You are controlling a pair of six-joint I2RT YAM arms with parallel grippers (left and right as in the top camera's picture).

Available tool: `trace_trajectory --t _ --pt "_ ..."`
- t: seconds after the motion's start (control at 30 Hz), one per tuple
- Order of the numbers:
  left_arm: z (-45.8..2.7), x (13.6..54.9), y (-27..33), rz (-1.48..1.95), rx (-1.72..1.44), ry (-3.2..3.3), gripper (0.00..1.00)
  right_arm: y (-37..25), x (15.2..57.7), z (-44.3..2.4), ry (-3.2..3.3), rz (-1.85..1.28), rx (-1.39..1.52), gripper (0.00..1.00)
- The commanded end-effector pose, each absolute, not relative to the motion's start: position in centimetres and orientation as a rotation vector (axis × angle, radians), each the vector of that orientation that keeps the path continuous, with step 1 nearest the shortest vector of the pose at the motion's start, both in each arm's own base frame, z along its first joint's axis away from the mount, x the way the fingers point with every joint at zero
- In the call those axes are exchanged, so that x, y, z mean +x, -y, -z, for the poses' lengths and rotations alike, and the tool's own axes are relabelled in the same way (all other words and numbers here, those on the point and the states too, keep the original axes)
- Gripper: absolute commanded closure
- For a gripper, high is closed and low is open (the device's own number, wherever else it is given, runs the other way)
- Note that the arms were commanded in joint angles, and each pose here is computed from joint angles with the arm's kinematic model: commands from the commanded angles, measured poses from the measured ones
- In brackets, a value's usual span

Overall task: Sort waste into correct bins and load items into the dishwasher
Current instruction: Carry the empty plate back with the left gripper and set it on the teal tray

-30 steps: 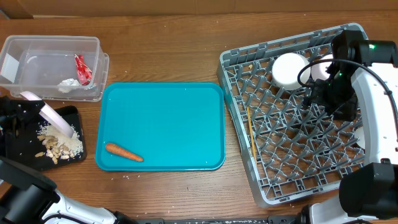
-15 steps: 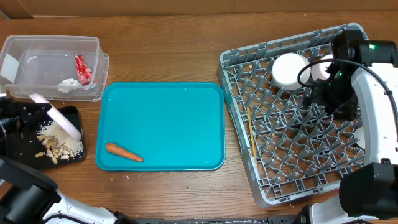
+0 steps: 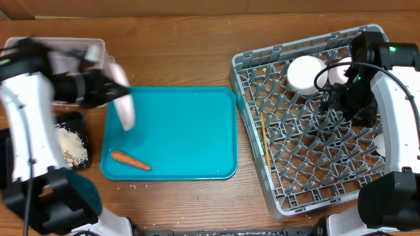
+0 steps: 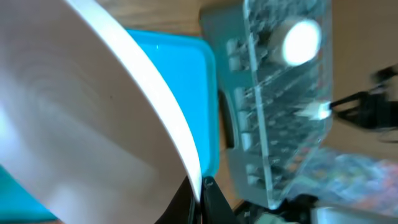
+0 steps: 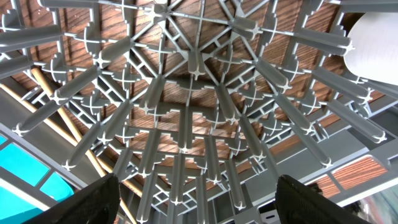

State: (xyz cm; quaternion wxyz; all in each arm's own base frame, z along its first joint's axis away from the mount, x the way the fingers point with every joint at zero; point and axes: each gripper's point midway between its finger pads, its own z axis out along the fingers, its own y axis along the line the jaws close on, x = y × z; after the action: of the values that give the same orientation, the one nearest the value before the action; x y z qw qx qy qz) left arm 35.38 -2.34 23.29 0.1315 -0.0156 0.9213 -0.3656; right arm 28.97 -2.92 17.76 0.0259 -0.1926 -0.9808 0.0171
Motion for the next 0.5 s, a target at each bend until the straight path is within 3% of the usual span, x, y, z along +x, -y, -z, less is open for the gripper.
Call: trace_trajectory --t 0.0,0.23,0.47 --pt "-21.0 35.7 5.4 0.791 -0.121 -2.869 0.96 2.9 29.0 -18.4 3.059 -0.041 -0.598 0.18" --pt "-15.2 36.2 15.4 0.437 0.146 -3.024 0.96 2.8 28.8 -18.4 3.053 -0.041 -0.595 0.18" --pt "-7.1 35.1 20.2 0.1 0.327 -3.141 0.96 2.9 28.8 -18.4 3.049 -0.041 -0.599 0.18"
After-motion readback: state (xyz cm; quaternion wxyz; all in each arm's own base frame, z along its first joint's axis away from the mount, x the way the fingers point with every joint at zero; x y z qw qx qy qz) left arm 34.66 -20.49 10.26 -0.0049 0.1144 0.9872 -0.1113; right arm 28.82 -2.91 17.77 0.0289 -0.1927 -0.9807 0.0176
